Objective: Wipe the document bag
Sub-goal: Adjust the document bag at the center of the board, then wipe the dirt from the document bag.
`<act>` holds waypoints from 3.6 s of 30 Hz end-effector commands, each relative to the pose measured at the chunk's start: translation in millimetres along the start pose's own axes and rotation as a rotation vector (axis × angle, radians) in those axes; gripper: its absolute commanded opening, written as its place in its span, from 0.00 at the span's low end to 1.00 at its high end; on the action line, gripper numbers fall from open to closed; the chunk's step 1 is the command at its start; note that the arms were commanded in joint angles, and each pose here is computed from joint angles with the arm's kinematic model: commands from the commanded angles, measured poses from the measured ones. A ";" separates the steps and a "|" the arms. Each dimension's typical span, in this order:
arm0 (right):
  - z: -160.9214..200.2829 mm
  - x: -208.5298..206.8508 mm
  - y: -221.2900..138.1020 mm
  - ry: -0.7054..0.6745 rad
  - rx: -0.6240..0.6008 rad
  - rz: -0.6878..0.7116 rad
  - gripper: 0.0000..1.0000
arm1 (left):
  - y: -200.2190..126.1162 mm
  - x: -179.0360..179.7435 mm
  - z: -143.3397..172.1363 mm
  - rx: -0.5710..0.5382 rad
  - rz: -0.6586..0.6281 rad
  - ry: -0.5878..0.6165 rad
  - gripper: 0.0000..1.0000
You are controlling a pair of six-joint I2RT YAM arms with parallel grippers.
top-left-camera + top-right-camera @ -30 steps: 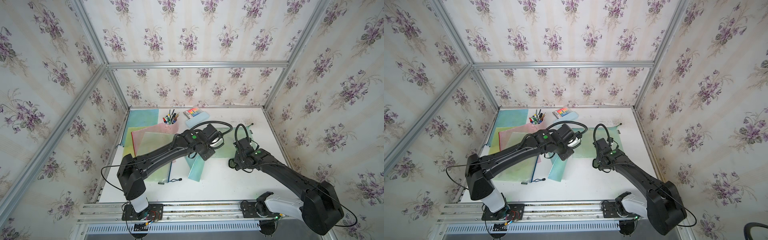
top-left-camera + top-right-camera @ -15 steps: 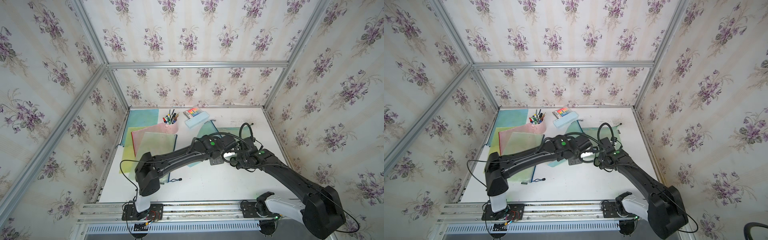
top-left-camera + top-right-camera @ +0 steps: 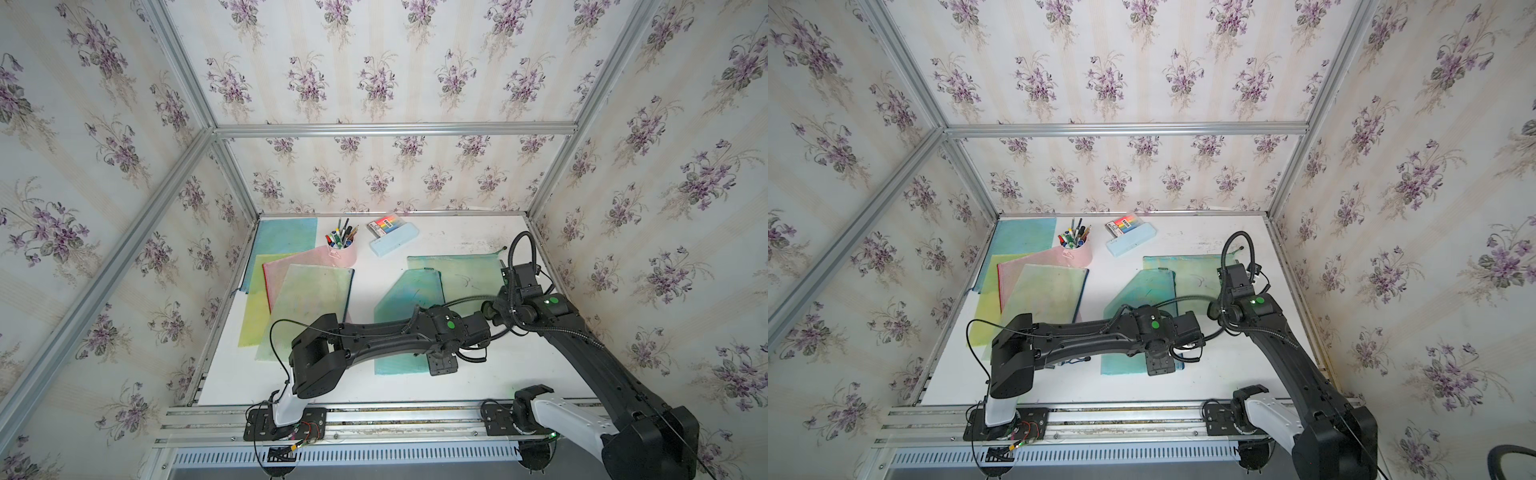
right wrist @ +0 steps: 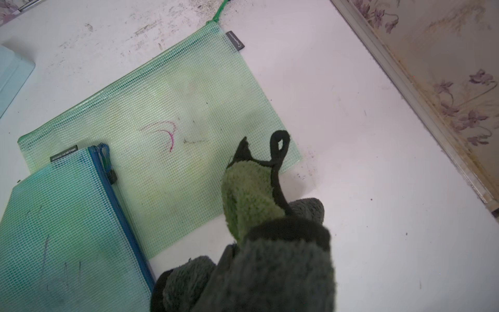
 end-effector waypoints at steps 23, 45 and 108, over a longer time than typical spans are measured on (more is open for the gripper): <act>145.9 178.2 16.3 -0.418 0.307 -0.300 0.23 | 18.7 107.9 201.0 -0.424 0.497 -1.377 0.92; 196.5 147.8 70.0 -0.494 0.424 -0.188 0.22 | 32.3 183.0 158.6 -0.738 0.648 -1.418 0.77; 212.3 151.0 84.8 -0.506 0.476 -0.212 0.22 | 75.1 186.7 164.2 -0.713 0.698 -1.333 0.65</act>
Point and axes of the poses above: each gripper's point midway between its finger pads, its own y axis out along the fingers, its own x axis along the line the jaws close on, z = x × y, the point moved 3 cm from there along -y, back along the fingers, and after that the axes turned 14 degrees about y, right-handed, at the moved point
